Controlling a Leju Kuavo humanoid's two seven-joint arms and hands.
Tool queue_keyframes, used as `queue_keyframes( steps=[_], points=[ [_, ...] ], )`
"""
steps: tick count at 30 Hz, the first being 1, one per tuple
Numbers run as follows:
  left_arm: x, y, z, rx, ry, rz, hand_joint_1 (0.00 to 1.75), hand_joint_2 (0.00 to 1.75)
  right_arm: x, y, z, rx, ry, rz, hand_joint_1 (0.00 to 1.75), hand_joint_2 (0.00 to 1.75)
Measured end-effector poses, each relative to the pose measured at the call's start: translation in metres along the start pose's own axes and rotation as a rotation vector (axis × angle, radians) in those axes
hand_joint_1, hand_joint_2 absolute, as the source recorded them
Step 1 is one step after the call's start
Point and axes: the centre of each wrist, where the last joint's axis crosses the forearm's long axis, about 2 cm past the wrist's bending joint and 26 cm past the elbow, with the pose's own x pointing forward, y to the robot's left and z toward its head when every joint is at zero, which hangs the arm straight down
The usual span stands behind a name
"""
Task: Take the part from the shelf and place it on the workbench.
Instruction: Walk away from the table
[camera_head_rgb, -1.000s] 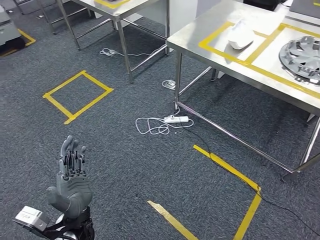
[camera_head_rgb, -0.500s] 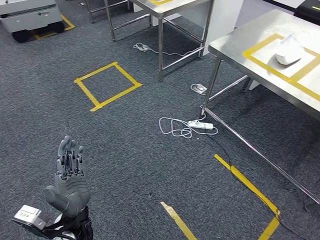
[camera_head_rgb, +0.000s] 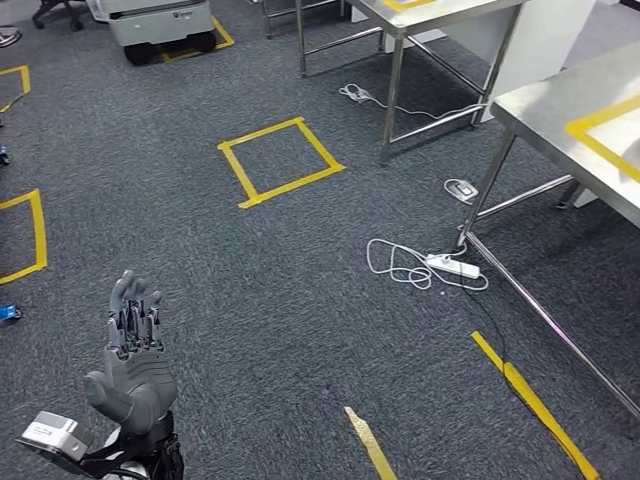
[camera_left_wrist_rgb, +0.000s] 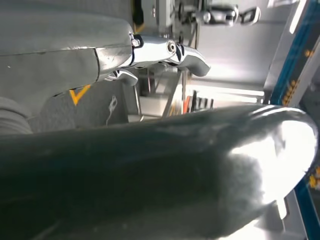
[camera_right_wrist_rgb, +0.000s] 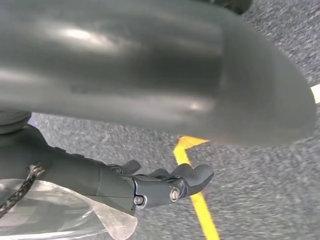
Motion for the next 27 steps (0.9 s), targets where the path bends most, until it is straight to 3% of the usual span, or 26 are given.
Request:
queue_keyframes(
  steps=[27],
  points=[
    [0.0007, -0.0021, -0.0019, 0.007, -0.001, 0.002, 0.00, 0.00, -0.0006, 0.0022, 0.0010, 0.016, 0.015, 0.005, 0.00, 0.00]
  ],
)
